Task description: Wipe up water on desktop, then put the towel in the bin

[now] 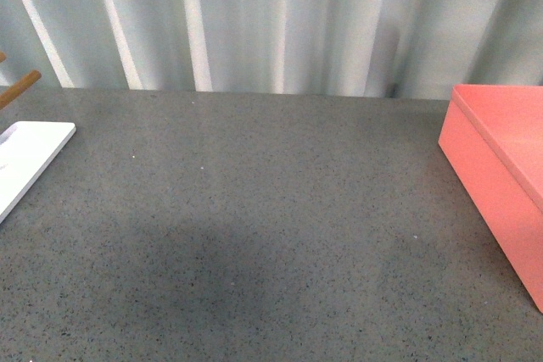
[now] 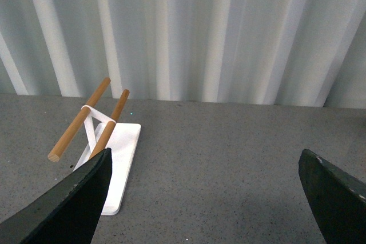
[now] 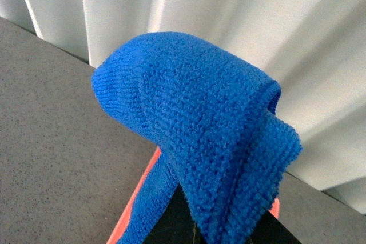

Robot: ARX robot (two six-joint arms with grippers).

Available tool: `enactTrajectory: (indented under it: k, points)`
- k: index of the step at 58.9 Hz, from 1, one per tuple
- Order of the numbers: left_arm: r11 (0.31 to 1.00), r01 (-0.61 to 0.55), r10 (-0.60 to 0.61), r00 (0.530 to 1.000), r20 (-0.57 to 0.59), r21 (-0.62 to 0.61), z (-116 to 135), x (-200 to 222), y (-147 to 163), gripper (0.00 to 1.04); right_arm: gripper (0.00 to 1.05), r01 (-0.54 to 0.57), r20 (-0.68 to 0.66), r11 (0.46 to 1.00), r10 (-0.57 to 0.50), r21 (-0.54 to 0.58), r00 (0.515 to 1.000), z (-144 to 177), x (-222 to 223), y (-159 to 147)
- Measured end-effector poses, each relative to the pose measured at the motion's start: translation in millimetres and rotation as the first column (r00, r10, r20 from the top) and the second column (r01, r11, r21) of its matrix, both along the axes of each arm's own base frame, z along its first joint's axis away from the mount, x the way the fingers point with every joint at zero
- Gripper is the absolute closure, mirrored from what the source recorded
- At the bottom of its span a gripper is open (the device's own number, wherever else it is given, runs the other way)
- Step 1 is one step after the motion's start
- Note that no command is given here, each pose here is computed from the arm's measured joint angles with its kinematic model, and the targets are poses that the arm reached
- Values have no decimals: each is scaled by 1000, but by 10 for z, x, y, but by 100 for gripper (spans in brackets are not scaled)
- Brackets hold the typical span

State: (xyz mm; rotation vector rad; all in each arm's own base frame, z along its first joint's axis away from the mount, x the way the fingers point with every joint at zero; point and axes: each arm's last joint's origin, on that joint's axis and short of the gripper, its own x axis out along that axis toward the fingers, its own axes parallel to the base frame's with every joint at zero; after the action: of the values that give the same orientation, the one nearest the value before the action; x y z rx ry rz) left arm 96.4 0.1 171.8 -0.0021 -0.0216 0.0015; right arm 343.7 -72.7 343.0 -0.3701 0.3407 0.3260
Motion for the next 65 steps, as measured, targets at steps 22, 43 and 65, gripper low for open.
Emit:
enactTrajectory:
  k: [22, 43, 65]
  points:
    - [1000, 0, 0, 1000, 0, 0, 0, 0, 0, 7, 101, 171, -118, 985, -171, -7, 978, -565, -427, -816]
    - [1000, 0, 0, 1000, 0, 0, 0, 0, 0, 7, 101, 216, -238, 976, -209, 5, 948, -1102, -103, -850]
    - [1000, 0, 0, 1000, 0, 0, 0, 0, 0, 7, 101, 387, -498, 922, -349, -30, 794, -1768, 251, -1038]
